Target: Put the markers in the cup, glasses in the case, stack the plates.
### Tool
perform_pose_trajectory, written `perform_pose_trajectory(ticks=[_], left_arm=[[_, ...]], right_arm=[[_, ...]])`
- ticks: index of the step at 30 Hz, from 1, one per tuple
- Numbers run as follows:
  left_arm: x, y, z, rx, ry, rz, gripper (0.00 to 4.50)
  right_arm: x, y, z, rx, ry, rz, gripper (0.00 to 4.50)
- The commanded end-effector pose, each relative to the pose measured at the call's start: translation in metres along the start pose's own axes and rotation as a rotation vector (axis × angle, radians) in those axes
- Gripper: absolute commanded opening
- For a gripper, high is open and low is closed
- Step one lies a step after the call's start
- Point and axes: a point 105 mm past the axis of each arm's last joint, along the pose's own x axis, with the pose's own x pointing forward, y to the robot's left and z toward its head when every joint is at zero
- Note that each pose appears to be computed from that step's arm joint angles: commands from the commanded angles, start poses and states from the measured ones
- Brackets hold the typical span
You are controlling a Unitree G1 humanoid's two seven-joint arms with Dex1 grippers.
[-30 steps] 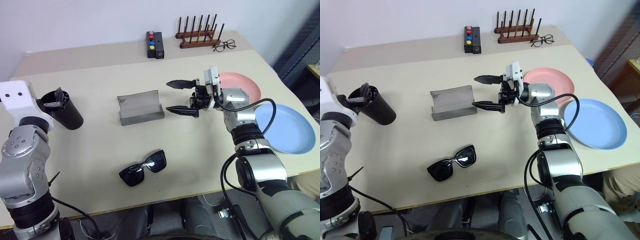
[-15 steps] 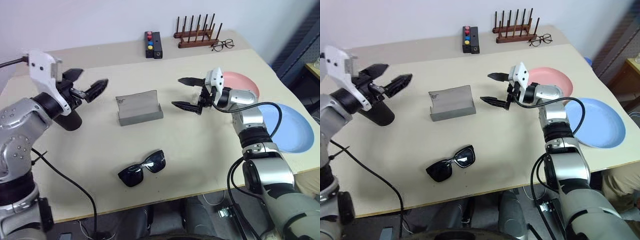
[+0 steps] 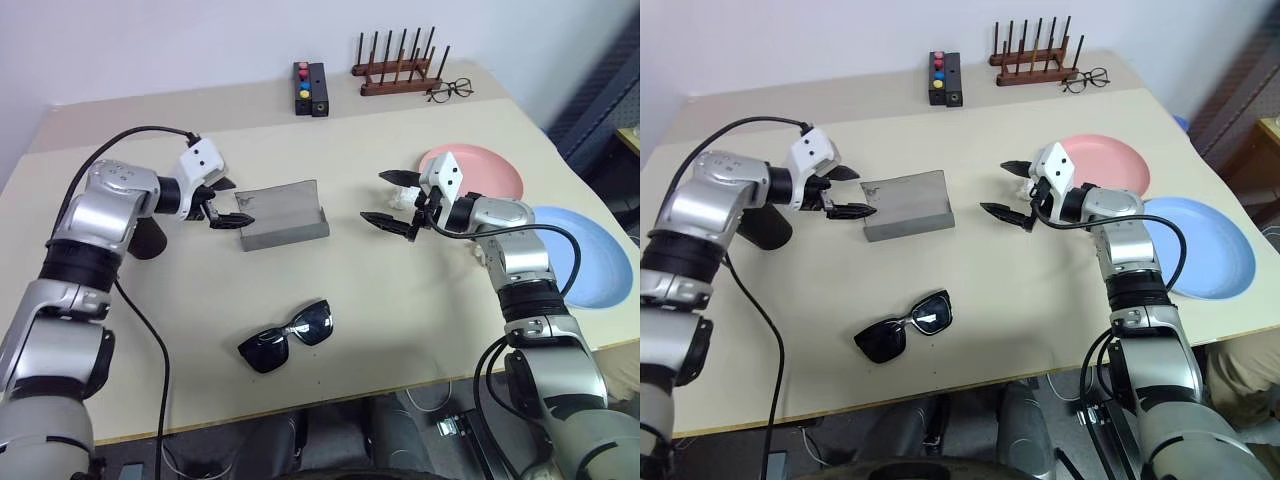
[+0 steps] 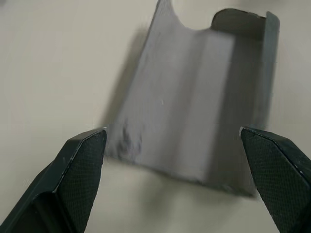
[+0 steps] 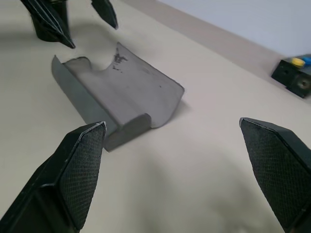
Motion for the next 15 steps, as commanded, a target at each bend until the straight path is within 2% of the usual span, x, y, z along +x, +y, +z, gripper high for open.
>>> perform_pose_trajectory(ticks=[1,7,15], left_arm=[[0.0056,0.0013,0.0071,0.078,0.012,-0.053,4.46],[0.0153,-0.0037,0.0039,0.111,0.033,-0.119,4.46],[0.0101,-0.0021,0.0085,0.13,0.02,-0.132,4.46]], right_arm=[[-0.0073,-0.0046,0.0175,-0.042,-0.045,-0.047,4.5],[-0.0142,-0.0019,0.0166,-0.037,-0.039,-0.073,4.5],[-0.0131,-0.0028,0.0168,-0.035,-0.036,-0.08,4.5]])
